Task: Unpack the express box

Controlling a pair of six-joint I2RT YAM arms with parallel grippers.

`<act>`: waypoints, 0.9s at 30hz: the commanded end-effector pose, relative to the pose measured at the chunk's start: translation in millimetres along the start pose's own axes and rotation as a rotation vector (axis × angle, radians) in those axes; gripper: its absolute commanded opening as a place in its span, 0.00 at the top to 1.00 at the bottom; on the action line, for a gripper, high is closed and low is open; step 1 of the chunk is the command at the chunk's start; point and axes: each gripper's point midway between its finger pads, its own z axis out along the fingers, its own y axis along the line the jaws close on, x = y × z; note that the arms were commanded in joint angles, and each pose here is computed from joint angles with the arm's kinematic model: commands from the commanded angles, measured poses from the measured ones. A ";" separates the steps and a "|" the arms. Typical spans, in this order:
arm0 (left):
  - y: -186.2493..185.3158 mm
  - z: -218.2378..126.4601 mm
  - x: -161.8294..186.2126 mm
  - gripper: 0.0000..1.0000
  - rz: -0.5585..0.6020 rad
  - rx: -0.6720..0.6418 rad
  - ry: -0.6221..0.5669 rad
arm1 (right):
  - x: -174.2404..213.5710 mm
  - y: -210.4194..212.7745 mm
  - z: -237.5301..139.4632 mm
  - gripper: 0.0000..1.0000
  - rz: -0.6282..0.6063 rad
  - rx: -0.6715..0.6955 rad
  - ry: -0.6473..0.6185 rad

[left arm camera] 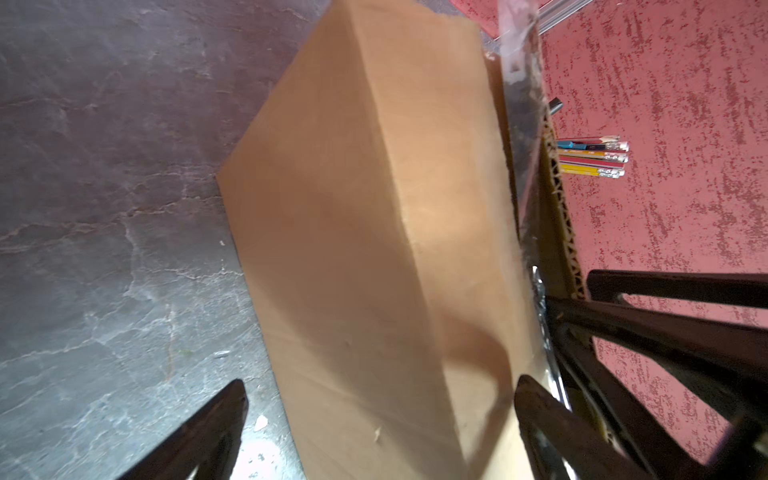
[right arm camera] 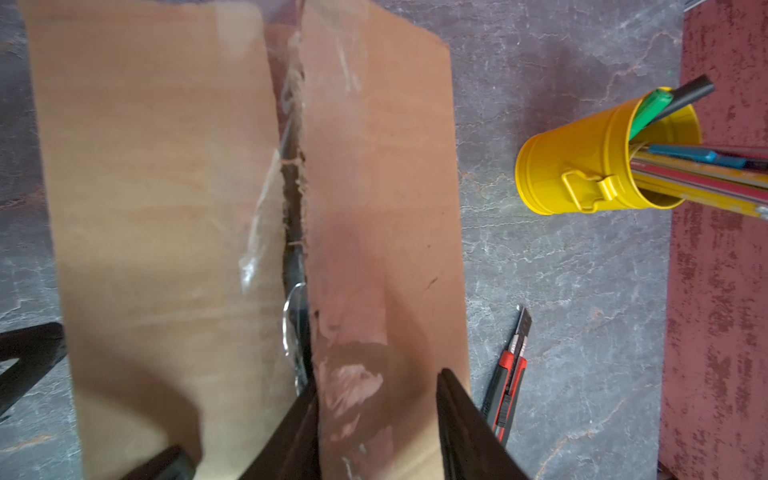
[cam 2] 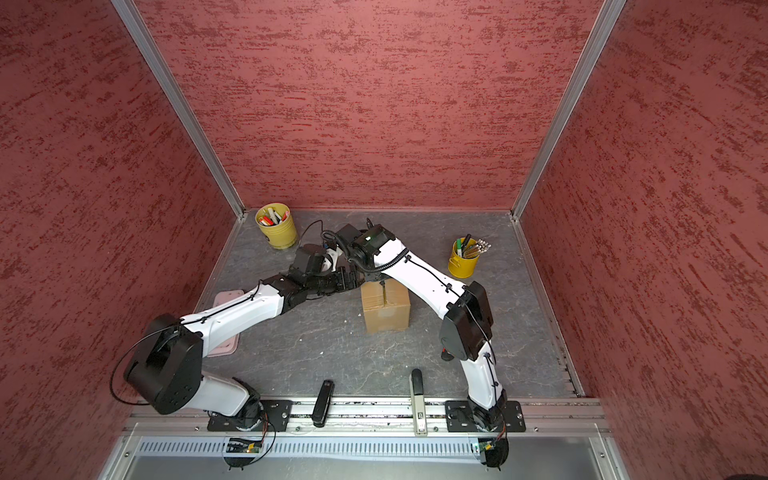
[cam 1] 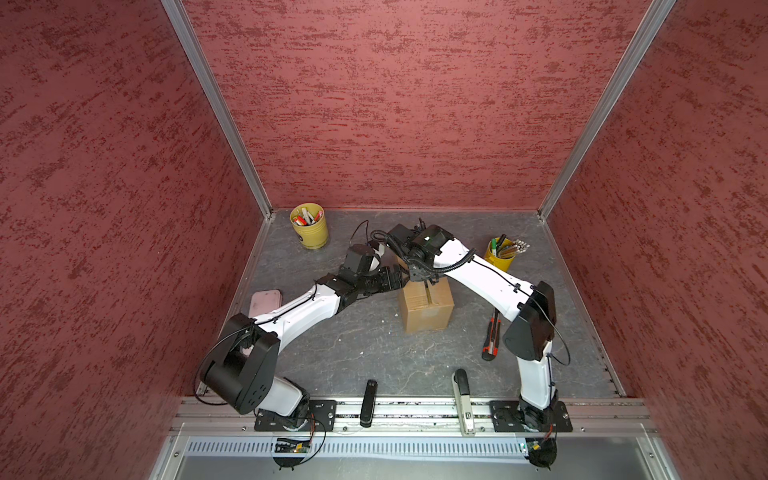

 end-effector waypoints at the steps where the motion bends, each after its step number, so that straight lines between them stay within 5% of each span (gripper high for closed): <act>1: -15.7 4.9 -11.6 0.00 0.009 0.062 -0.033 | -1.6 -9.4 0.0 0.52 0.003 0.079 -0.015; 10: -3.9 30.5 -5.6 0.00 -0.004 0.039 -0.019 | -2.1 -23.9 4.2 0.50 -0.014 0.208 -0.016; 27: 39.3 54.5 14.0 0.00 -0.054 -0.074 -0.018 | -6.4 -64.1 -5.9 0.50 0.009 0.217 -0.001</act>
